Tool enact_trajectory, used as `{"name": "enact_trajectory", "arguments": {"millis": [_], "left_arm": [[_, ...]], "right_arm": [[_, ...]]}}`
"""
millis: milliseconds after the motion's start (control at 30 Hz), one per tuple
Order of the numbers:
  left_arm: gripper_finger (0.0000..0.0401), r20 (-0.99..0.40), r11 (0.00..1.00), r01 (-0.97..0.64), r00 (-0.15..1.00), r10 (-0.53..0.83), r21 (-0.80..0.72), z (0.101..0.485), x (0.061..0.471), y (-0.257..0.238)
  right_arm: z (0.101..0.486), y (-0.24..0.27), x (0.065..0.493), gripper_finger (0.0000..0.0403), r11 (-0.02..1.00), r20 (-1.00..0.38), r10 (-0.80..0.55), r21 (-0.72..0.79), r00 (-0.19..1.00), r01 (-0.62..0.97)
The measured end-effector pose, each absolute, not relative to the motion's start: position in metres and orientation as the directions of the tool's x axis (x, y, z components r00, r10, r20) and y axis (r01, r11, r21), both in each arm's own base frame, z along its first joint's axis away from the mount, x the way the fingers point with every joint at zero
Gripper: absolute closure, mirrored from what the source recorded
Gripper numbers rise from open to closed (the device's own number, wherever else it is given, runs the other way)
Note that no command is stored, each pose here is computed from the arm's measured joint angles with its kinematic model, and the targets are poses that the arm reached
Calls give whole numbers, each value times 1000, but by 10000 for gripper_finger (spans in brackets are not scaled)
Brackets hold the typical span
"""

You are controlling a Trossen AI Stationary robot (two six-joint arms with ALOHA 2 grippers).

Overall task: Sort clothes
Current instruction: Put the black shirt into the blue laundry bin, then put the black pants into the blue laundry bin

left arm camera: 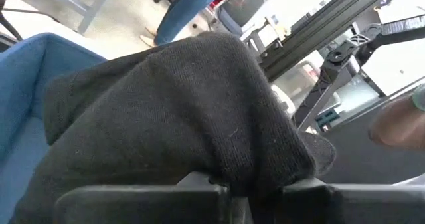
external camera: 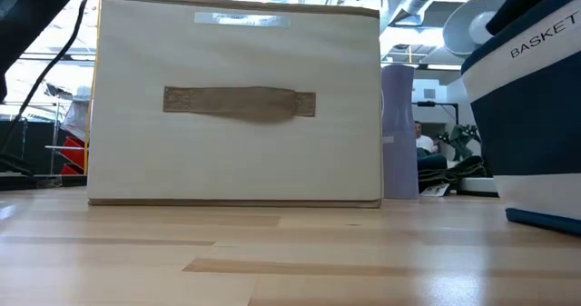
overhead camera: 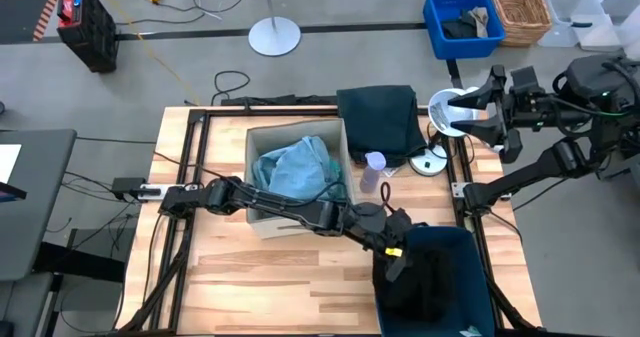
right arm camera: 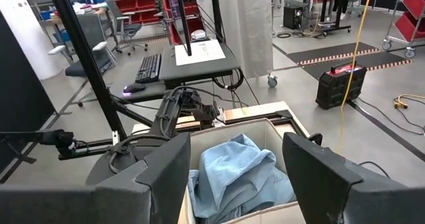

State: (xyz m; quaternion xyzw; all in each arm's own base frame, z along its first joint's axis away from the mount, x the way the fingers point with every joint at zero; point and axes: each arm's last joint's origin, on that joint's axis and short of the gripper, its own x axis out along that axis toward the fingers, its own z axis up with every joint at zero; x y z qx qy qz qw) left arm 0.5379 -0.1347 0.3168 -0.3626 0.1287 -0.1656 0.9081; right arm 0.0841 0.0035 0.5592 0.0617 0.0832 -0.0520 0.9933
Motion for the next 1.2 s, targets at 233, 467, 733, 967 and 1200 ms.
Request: {"name": "enact_trajectory", "arguments": {"millis": [233, 467, 733, 967, 1200], "left_arm": [[372, -96, 701, 207, 925, -367, -683, 318, 536, -144], [288, -64, 701, 201, 941, -332, -684, 322, 536, -144], [194, -52, 724, 208, 946, -319, -658, 328, 535, -140], [193, -123, 736, 127, 953, -275, -665, 327, 531, -137], [167, -129, 768, 149, 949, -289, -623, 335, 528, -141]], "right_arm": [[559, 4, 84, 149, 987, -172, -93, 112, 981, 113], [559, 3, 84, 149, 986, -171, -93, 119, 981, 114], [559, 3, 83, 148, 986, -174, -92, 119, 980, 114], [559, 3, 84, 148, 986, -173, -92, 122, 981, 114], [557, 3, 83, 148, 986, -194, -92, 116, 977, 116]]}}
